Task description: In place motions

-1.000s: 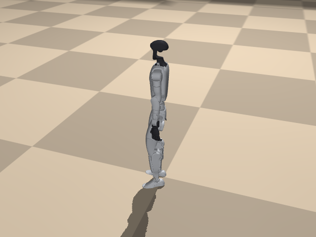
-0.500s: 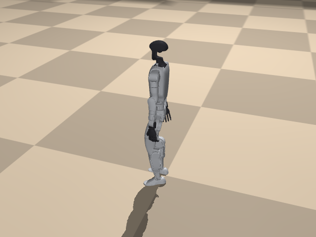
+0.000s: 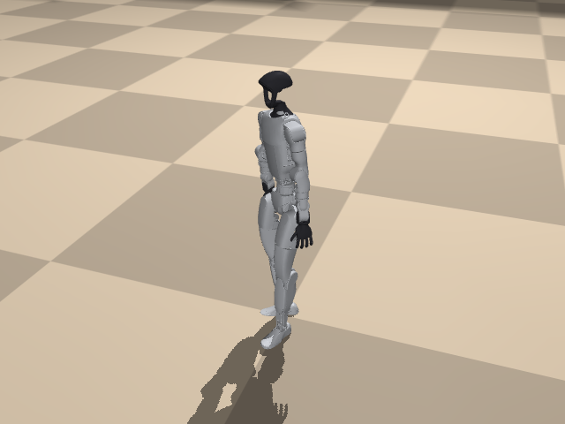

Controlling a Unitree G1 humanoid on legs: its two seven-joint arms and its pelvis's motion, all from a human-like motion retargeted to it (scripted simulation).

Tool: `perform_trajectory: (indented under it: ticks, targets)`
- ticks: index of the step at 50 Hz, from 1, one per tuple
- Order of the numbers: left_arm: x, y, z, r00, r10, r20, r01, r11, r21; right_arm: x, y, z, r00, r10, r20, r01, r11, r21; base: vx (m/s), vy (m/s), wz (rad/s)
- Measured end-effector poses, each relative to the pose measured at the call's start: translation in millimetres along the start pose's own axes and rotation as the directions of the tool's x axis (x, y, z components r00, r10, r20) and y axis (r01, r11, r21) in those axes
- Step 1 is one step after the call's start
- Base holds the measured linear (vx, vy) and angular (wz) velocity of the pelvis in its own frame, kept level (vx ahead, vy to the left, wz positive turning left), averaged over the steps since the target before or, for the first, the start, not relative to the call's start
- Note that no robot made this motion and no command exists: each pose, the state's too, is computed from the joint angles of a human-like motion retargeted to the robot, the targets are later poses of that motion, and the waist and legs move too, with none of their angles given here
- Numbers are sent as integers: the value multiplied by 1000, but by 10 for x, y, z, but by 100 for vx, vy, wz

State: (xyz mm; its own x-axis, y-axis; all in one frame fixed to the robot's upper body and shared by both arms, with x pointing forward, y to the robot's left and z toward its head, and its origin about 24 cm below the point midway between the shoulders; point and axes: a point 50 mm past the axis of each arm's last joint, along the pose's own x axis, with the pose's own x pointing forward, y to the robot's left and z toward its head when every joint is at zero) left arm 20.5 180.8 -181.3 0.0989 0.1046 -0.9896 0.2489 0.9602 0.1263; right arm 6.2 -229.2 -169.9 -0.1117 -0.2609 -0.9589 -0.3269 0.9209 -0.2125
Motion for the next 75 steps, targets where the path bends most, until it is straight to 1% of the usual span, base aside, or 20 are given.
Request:
perform_trajectory:
  ticks: [5,10,15,20,24,28,32,37,42,48,52,55,57,60,62,67,70,75]
  targets:
    - [-16,21,-181,997,32,-69,-32,999,-11,16,-20,-106,1000,-5,-15,5,998,56,-16,13,233]
    - [-43,30,-353,986,45,-164,-62,993,-102,23,69,-247,998,31,-60,-25,996,85,-9,22,189]
    - [-55,37,-416,980,47,-196,-83,980,-182,25,176,-241,997,59,-46,-56,995,77,-4,27,172]
    - [-86,14,-561,970,54,-239,-88,987,-134,30,211,-153,998,68,7,-69,997,46,4,30,118]
    - [-116,-37,-678,959,49,-279,-83,990,-112,16,232,43,996,50,76,-53,998,37,2,30,71]
    - [-110,-36,-664,961,41,-275,-68,994,-89,-14,217,286,982,48,181,-59,997,55,5,26,99]
    - [-93,-26,-592,964,21,-264,-43,996,-80,-45,187,446,972,31,232,-40,999,36,4,19,64]
    - [-73,54,-535,973,15,-232,-29,998,-57,-67,215,532,961,25,276,-16,999,-35,6,8,101]
    - [-56,224,-432,978,28,-208,-34,999,-25,-80,278,559,951,33,308,-4,996,-92,5,-3,94]
    - [-39,298,-313,986,1,-169,-2,1000,-2,-56,329,447,961,57,272,-10,985,-170,7,-7,56]
    - [-47,296,-349,981,-23,-191,27,999,19,-27,380,277,976,80,201,-39,979,-200,14,-5,10]
    - [-47,190,-346,977,-16,-215,25,999,39,-20,380,209,984,99,145,-74,983,-170,2,-9,26]
    - [-50,102,-367,976,-18,-218,20,1000,8,-19,360,204,986,100,135,-79,985,-156,2,-11,7]
    - [-64,-18,-442,971,-67,-230,63,998,-23,-18,350,198,987,100,126,-82,987,-140,8,-9,25]
    - [-73,-76,-480,968,-70,-243,70,998,-7,-17,364,190,986,106,125,-93,990,-110,5,-12,27]
    - [-68,-37,-463,975,-2,-223,17,998,63,-25,391,232,979,134,150,-130,991,-37,-2,-15,-4]
    - [-66,-9,-457,975,3,-221,17,996,91,-23,400,216,980,134,145,-129,991,-45,1,-15,-7]
    - [-58,36,-424,978,17,-207,-3,998,68,-15,396,166,984,128,128,-116,989,-91,0,-14,-5]
